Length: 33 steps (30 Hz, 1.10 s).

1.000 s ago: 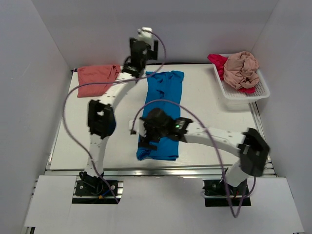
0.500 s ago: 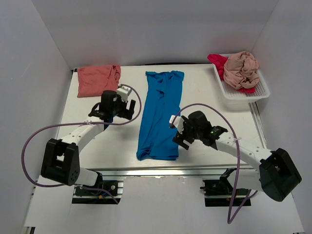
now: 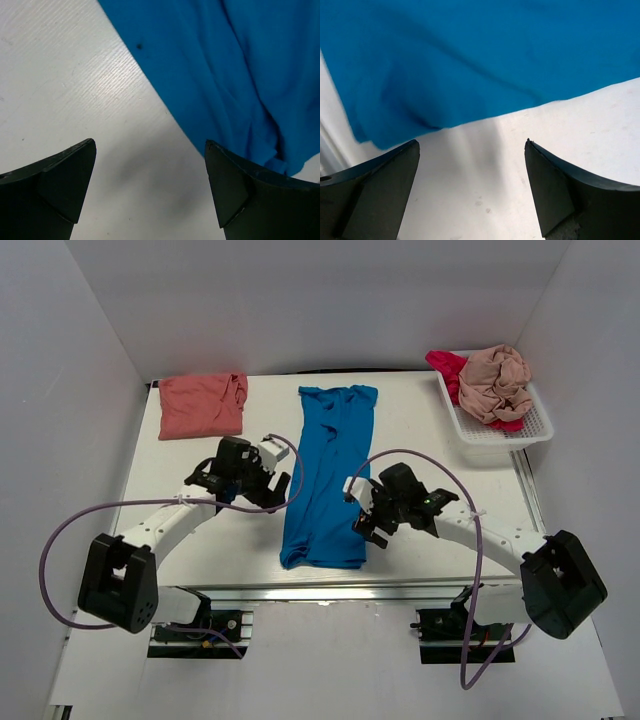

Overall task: Fold and stack the t-shirts
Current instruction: Rotate the tshirt 100 degrees

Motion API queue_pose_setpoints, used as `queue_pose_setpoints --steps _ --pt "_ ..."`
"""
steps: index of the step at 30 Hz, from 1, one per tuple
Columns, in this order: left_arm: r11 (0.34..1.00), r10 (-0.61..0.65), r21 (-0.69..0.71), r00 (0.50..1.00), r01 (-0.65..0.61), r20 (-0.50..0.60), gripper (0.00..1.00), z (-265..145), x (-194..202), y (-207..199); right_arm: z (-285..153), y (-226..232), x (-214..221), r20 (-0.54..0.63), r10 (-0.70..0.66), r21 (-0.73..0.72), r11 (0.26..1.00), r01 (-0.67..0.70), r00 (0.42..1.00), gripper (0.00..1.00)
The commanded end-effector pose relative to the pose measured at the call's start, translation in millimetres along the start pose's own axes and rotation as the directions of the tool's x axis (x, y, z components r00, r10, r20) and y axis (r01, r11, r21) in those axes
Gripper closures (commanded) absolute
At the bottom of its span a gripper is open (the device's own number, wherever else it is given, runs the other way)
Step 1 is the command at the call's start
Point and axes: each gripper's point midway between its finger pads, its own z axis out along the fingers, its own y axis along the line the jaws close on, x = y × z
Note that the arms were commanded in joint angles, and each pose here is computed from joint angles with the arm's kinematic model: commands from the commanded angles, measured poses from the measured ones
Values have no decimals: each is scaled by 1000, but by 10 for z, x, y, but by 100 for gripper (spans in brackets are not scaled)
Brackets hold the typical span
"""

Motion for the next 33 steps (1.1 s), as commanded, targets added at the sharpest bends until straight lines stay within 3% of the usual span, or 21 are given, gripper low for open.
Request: queue_pose_setpoints --steps 1,6,13,15,17,21,27,29,32,33 --pt "998 60 -1 998 -60 13 2 -193 -95 -69 -111 254 135 -42 -16 -116 993 11 999 11" --pt "999 43 20 997 -42 -64 2 -146 11 -181 -130 529 156 -44 11 -242 970 -21 999 11" --pt "996 33 85 999 -31 -23 2 -161 -48 -486 -51 806 219 -72 -46 -291 956 23 996 11" --pt "995 27 98 1000 -25 -16 7 -122 -8 -543 -11 806 183 -43 -68 -277 959 53 997 11" --pt "997 40 69 998 -37 -41 18 -42 135 -542 19 700 145 -21 -76 -216 974 69 997 11" --pt "978 98 -184 995 -99 -17 24 130 61 -77 6 407 -24 55 -107 -43 993 109 993 11" --pt "937 98 -345 988 -51 121 24 279 -283 209 13 58 -207 122 -89 94 993 77 989 11" --pt "898 124 -436 985 -60 120 22 277 -267 380 8 -127 -253 140 -52 131 991 33 989 11" --pt "856 62 -513 975 57 211 15 164 -246 824 -56 -462 -253 188 36 193 979 -73 981 11" --pt "849 -10 -503 956 163 292 13 128 -255 959 -129 -587 -294 235 58 220 969 -111 970 11"
